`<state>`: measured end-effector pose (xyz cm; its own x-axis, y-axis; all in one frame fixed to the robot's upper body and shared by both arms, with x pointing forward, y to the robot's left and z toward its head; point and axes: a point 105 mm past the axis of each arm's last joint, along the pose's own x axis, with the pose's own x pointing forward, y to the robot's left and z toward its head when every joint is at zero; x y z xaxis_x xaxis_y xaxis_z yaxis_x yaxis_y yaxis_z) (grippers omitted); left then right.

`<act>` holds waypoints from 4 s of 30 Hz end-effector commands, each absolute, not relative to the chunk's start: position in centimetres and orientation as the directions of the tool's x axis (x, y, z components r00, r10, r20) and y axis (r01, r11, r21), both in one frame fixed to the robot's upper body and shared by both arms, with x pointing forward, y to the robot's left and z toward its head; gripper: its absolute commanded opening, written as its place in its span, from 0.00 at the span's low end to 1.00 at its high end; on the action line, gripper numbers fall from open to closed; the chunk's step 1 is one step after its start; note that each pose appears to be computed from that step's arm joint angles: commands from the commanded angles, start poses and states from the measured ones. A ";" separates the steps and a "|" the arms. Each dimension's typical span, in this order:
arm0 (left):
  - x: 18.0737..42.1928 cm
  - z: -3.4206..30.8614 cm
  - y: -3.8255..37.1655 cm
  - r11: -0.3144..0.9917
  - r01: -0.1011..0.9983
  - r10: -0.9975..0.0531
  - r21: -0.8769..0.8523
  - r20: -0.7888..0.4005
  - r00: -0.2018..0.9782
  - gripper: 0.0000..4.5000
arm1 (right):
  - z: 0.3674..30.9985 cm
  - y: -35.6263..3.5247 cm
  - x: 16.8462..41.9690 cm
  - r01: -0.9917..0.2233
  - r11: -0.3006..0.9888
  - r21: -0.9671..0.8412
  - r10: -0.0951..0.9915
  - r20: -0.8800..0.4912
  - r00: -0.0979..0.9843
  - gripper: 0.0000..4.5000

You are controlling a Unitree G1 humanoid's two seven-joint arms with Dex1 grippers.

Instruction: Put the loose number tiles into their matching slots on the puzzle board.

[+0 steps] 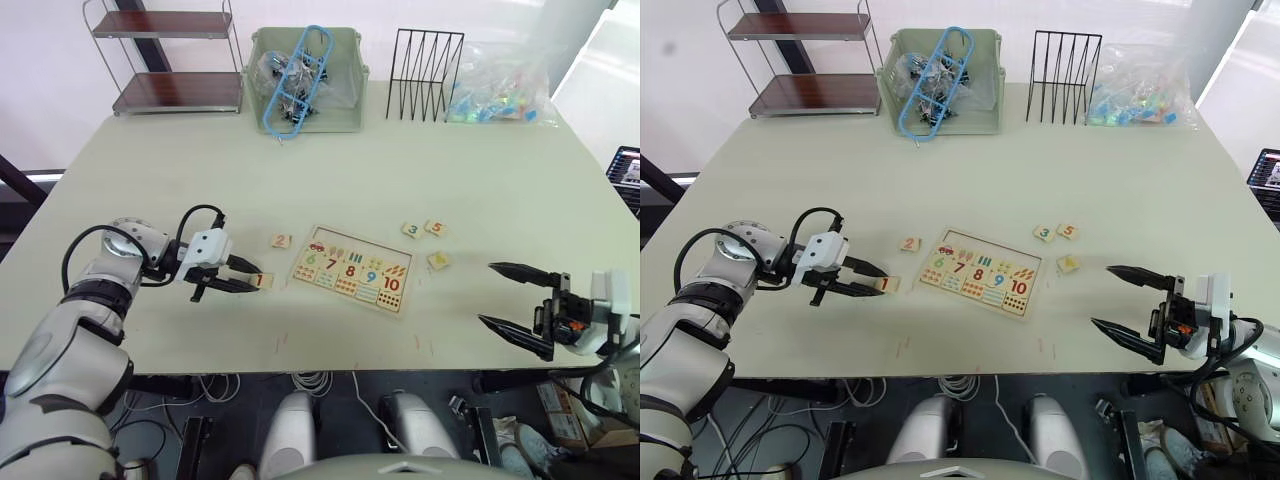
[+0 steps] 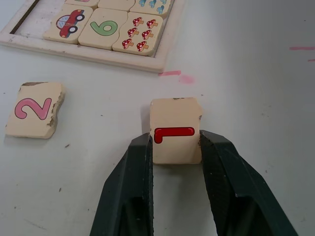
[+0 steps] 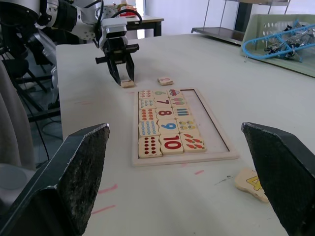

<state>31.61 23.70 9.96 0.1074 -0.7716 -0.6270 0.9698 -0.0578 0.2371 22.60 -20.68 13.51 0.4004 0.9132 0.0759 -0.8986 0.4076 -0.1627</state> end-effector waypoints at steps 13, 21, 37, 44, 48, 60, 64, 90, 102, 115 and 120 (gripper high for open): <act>32.8 15.8 23.3 -0.059 0.949 -0.797 0.311 -0.587 0.143 0.20 | 14.2 -20.3 22.5 -0.885 0.420 -0.200 0.907 0.125 0.402 1.00; 34.5 19.1 21.3 -0.075 0.929 -0.803 0.362 -0.575 0.159 0.20 | 14.1 -19.8 22.5 -0.869 0.454 -0.197 0.890 0.159 0.428 1.00; 37.9 19.1 14.9 -0.235 0.900 -0.712 0.368 -0.695 0.099 0.20 | 14.0 -19.7 21.2 -0.801 0.565 -0.198 0.822 0.214 0.527 1.00; 38.9 18.2 12.8 -0.296 0.877 -0.619 0.379 -0.775 0.126 0.20 | 14.0 -19.6 20.2 -0.773 0.602 -0.201 0.796 0.221 0.563 1.00; 39.5 17.9 11.8 -0.297 0.867 -0.594 0.400 -0.788 0.160 0.20 | 13.9 -19.2 19.7 -0.763 0.615 -0.198 0.786 0.224 0.576 1.00; 40.6 17.0 11.3 -0.293 0.852 -0.518 0.434 -0.821 0.241 0.20 | 14.7 -18.7 19.3 -0.736 0.643 -0.211 0.764 0.228 0.603 1.00; 40.7 16.8 11.3 -0.293 0.853 -0.502 0.431 -0.829 0.246 0.20 | 14.8 -18.4 19.4 -0.735 0.643 -0.213 0.765 0.233 0.601 1.00; 40.0 15.1 11.2 -0.313 0.882 -0.477 0.353 -0.861 0.176 0.20 | 14.1 -18.8 19.4 -0.710 0.666 -0.230 0.746 0.226 0.626 1.00; 40.0 14.9 11.1 -0.312 0.885 -0.471 0.345 -0.865 0.172 0.20 | 13.9 -18.9 19.4 -0.708 0.667 -0.233 0.745 0.222 0.629 1.00; 40.0 15.1 11.0 -0.317 0.883 -0.475 0.346 -0.864 0.168 0.48 | 13.8 -19.0 19.4 -0.701 0.674 -0.234 0.739 0.227 0.634 1.00; 39.9 15.2 11.2 -0.316 0.885 -0.472 0.341 -0.866 0.165 0.99 | 13.8 -19.0 19.5 -0.702 0.672 -0.236 0.741 0.226 0.633 1.00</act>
<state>39.83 11.15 14.64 0.1562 -0.4727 -0.8673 0.8901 -0.3132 0.3310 19.57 -18.82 13.22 0.6356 0.7442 0.2057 -0.7141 0.6679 -0.2099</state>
